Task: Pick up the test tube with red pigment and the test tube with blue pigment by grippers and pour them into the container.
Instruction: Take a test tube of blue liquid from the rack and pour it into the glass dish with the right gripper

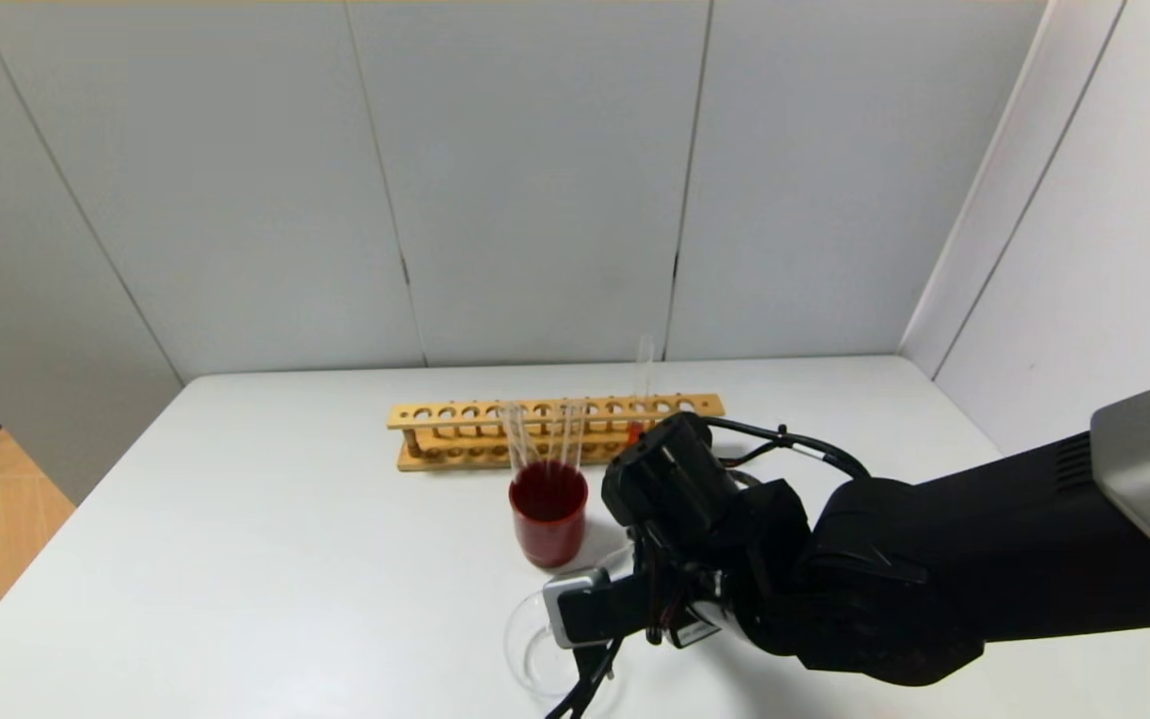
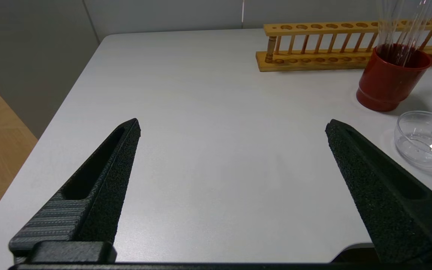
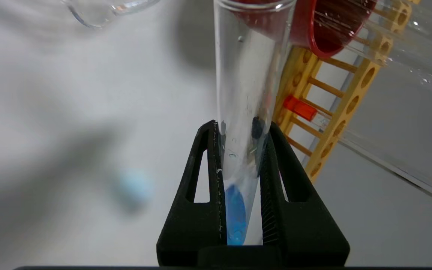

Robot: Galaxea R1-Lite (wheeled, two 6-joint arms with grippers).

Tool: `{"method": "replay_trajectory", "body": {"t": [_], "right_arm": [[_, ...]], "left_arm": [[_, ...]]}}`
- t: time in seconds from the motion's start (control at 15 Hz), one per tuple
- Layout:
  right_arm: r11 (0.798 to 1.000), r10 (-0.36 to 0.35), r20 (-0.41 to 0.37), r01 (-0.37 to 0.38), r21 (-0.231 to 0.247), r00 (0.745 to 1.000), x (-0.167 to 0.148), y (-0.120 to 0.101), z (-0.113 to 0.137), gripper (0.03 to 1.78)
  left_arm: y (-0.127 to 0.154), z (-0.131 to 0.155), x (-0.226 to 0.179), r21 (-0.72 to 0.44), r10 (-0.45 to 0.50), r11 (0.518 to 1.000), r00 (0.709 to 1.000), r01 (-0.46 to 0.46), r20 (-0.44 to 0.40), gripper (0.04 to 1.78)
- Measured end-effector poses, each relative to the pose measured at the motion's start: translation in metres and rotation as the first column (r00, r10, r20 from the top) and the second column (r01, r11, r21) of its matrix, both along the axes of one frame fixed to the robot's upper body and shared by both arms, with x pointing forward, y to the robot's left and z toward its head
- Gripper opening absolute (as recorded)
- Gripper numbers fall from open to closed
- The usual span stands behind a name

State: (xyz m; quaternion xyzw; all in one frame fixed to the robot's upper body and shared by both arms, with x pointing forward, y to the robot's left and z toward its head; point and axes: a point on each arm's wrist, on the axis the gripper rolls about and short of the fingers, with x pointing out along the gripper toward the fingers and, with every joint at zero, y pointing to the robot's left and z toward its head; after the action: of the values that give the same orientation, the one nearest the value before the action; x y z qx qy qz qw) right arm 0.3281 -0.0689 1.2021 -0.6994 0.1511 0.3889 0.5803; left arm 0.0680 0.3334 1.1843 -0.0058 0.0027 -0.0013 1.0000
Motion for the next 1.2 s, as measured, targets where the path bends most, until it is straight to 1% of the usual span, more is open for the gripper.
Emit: {"method": "replay_trajectory", "body": {"t": [0.27,0.47,0.67,0.87,1.2], "right_arm": [[1.000,-0.001,0.010,0.002,-0.018,1.000,0.000,0.000,-0.001,0.34],[0.999,0.007,0.031,-0.005,-0.052,0.999,0.001,0.000,-0.001,0.34],[0.997,0.022,0.039,-0.019,-0.069,0.999,-0.001,0.002,-0.001,0.34],[0.993,0.041,0.071,-0.033,-0.115,0.997,-0.003,0.004,0.000,0.34],[0.990,0.076,0.091,-0.064,-0.122,0.993,-0.004,0.010,0.004,0.34]], "left_arm": [[0.000,0.000,0.000,0.000,0.000,1.000,1.000,0.000,0.000,1.75],[0.000,0.000,0.000,0.000,0.000,1.000,1.000,0.000,0.000,1.75],[0.000,0.000,0.000,0.000,0.000,1.000,1.000,0.000,0.000,1.75],[0.000,0.000,0.000,0.000,0.000,1.000,1.000,0.000,0.000,1.75],[0.000,0.000,0.000,0.000,0.000,1.000,1.000,0.000,0.000,1.75]]}}
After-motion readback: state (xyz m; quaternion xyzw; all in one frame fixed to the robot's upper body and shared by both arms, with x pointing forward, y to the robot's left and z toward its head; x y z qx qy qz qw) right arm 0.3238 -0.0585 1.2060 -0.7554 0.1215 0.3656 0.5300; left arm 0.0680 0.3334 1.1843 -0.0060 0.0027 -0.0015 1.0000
